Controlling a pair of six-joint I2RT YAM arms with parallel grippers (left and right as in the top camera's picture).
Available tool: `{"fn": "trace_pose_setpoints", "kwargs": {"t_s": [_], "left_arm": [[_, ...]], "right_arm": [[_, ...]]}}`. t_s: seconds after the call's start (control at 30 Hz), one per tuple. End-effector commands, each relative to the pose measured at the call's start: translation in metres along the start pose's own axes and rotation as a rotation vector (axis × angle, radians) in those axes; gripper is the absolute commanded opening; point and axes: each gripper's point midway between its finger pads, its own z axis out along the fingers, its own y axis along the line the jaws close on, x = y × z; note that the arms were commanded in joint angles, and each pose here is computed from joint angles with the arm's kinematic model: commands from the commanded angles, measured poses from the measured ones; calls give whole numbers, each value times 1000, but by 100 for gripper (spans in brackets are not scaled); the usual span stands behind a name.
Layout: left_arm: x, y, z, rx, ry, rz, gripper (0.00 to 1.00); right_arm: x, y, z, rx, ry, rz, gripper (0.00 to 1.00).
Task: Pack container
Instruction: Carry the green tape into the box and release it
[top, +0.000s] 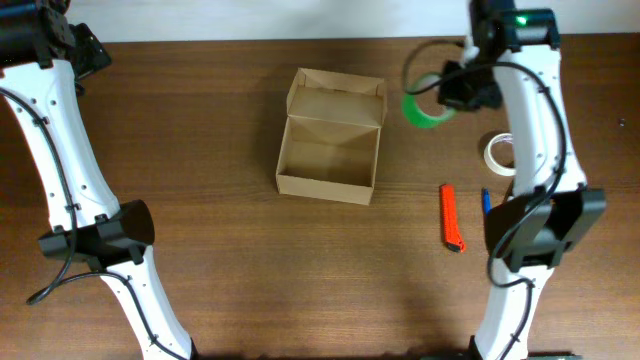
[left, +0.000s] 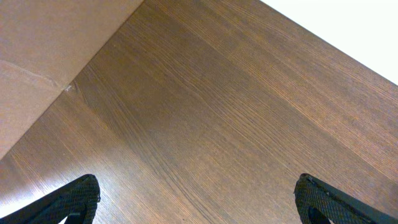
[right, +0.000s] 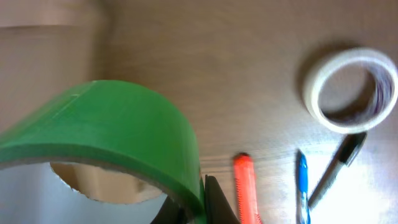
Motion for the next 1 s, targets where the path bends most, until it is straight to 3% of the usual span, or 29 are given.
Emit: {"fn": "trace_pose_setpoints", "kwargs": {"t_s": [0.0, 0.27, 0.37, 0.97], "left_arm": [[-3, 6, -12, 7, -19, -1, 100], [-3, 6, -12, 7, -19, -1, 100], [-3, 6, -12, 7, -19, -1, 100], [-3, 6, -12, 7, -19, -1, 100]], "right_arm": [[2, 56, -57, -28, -154, -221, 4], [59, 172, -44, -93, -139, -741, 4], [71, 198, -31, -104, -134, -862, 4], [75, 192, 87, 17, 69, -853, 4]]}}
